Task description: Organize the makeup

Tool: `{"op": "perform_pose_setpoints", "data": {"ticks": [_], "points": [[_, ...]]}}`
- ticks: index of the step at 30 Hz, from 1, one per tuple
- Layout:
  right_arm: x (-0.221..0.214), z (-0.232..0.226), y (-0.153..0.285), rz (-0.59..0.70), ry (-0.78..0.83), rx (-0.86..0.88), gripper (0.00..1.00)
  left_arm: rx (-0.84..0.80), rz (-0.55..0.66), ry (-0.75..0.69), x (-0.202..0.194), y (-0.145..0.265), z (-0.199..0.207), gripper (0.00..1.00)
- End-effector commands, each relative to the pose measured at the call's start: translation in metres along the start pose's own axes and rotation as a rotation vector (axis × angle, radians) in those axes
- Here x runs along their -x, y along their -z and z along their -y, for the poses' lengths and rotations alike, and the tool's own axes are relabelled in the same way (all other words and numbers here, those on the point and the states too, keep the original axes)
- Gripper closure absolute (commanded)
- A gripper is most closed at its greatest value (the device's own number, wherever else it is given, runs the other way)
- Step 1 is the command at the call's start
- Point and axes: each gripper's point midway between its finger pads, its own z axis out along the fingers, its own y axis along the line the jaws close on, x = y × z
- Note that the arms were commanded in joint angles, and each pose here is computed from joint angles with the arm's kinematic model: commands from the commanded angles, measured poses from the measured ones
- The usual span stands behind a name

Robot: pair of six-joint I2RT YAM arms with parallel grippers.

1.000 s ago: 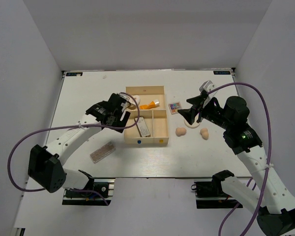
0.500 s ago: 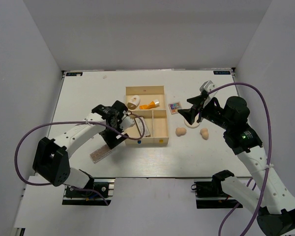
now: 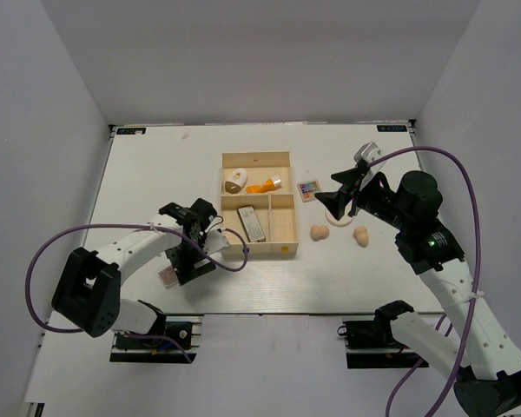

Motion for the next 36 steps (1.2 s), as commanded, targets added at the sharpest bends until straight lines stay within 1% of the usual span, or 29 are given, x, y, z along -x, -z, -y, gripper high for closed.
{"op": "perform_pose_setpoints", "data": {"ticks": [1,12,16,19,26,32,34,36], "points": [[0.007,0.005,0.000,0.036,0.022,-0.019,0.32,0.007,0.025,-0.029,0.009,-0.004,-0.010,0.02],[0.004,0.006,-0.001,0.029,0.023,-0.018,0.32,0.066,0.065,0.019,0.021,-0.025,-0.041,0.02],[0.002,0.007,-0.003,0.024,0.021,-0.019,0.32,0.058,0.061,0.022,0.014,-0.039,-0.039,0.02],[0.001,0.008,-0.005,0.019,0.019,-0.018,0.32,0.069,0.103,0.025,0.015,-0.040,-0.039,0.02],[0.000,0.009,-0.005,0.017,0.016,-0.019,0.32,0.076,0.155,0.039,0.008,-0.045,-0.037,0.02],[-0.001,0.008,-0.006,0.013,0.014,-0.017,0.32,0.113,0.263,0.058,0.023,-0.037,-0.044,0.02],[-0.002,0.009,-0.006,0.012,0.013,-0.017,0.32,0.143,0.324,0.086,0.027,-0.029,-0.051,0.02],[-0.001,0.008,-0.006,0.013,0.014,-0.016,0.31,0.165,0.358,0.098,0.030,-0.026,-0.055,0.02]]}}
